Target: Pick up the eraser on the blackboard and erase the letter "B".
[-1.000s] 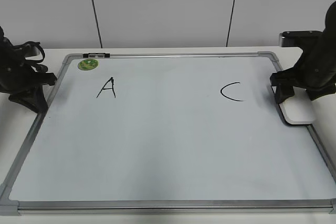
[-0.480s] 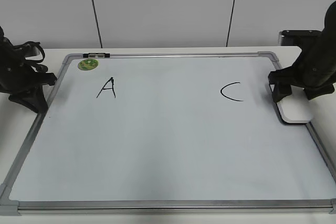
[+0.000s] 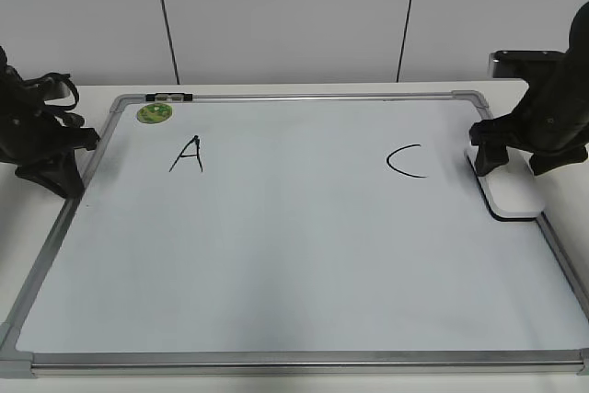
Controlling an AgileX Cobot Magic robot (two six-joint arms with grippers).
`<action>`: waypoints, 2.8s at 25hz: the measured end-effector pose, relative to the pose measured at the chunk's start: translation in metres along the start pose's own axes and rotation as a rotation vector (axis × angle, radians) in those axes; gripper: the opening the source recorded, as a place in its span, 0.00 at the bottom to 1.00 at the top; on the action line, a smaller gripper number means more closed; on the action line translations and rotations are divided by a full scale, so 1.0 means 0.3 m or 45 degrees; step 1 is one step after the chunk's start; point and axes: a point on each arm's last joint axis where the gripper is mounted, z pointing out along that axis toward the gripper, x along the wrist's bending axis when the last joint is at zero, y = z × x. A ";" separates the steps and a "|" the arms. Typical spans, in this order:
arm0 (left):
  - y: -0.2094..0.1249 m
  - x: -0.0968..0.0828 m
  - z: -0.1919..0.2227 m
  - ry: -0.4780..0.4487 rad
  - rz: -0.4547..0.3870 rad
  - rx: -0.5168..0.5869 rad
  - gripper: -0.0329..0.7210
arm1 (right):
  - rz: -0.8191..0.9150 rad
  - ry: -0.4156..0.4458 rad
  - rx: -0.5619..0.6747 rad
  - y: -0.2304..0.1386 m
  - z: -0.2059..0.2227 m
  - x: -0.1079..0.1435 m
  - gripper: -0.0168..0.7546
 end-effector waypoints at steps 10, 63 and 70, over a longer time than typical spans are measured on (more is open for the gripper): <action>0.009 -0.001 -0.002 -0.003 0.011 0.006 0.25 | -0.014 0.002 -0.035 0.007 -0.081 0.002 0.80; -1.153 -0.187 -0.815 -0.015 0.230 -0.706 0.51 | -0.195 0.071 -0.592 -0.850 -1.005 0.045 0.79; -1.237 -0.163 -0.717 -0.007 0.240 -0.698 0.51 | -0.143 0.006 -0.611 -0.972 -0.954 0.026 0.79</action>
